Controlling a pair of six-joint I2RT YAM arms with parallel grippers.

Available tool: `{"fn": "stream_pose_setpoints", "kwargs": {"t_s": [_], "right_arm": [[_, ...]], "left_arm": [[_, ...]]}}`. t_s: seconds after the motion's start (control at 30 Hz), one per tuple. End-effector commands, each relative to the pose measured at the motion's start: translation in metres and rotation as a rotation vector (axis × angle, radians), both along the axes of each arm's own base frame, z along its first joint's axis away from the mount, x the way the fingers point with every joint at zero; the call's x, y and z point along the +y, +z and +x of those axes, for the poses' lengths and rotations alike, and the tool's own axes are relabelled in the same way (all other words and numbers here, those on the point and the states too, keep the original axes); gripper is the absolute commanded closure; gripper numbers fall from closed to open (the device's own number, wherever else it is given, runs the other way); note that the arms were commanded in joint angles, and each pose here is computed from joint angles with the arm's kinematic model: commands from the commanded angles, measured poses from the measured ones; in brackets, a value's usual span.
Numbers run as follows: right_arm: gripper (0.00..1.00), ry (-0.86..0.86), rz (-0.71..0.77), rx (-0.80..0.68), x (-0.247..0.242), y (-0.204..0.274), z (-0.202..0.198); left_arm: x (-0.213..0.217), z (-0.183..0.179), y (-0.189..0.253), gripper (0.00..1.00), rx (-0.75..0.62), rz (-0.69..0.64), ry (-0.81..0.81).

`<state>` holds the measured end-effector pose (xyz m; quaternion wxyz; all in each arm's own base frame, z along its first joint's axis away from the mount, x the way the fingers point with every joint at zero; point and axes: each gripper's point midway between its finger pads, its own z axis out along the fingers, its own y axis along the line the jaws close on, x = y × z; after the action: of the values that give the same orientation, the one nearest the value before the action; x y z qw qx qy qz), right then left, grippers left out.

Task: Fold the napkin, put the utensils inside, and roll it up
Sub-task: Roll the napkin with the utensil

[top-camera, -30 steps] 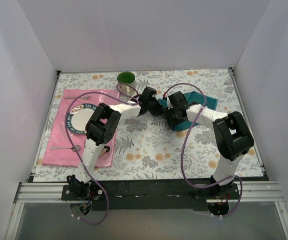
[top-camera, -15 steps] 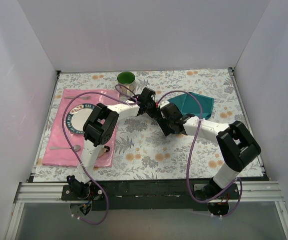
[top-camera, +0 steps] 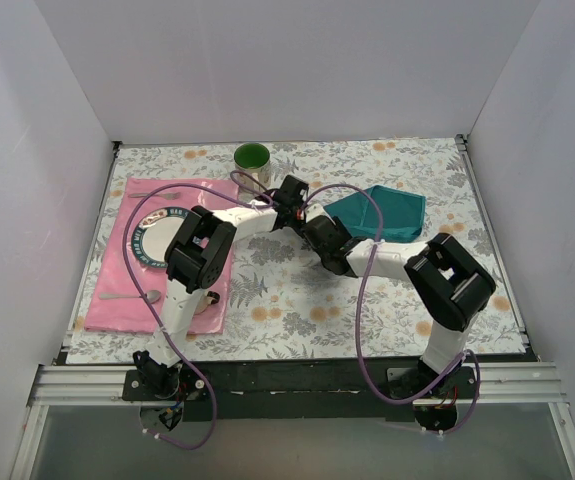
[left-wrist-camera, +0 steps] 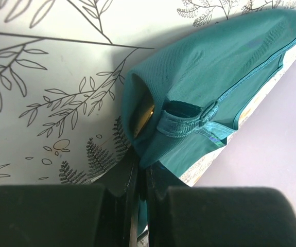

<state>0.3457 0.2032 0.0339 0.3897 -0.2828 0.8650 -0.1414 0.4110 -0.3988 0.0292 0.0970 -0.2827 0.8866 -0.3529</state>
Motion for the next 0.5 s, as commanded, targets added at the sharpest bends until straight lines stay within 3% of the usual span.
{"fn": "stream_pose_setpoints", "kwargs": {"t_s": [0.0,0.33,0.47], "right_arm": [[0.53,-0.041,-0.098,0.002,-0.013,-0.013,0.005],[0.93,0.011,-0.062,0.124,0.000,-0.032,0.002],[0.99,0.010,0.017,0.239,0.006,-0.039,0.002]], "left_arm": [[0.015,-0.015,0.001,1.00,0.070,0.033,-0.003],[0.024,-0.001,0.007,1.00,-0.017,0.040,-0.052],[0.024,0.007,0.010,0.95,-0.090,0.056,-0.107]]}}
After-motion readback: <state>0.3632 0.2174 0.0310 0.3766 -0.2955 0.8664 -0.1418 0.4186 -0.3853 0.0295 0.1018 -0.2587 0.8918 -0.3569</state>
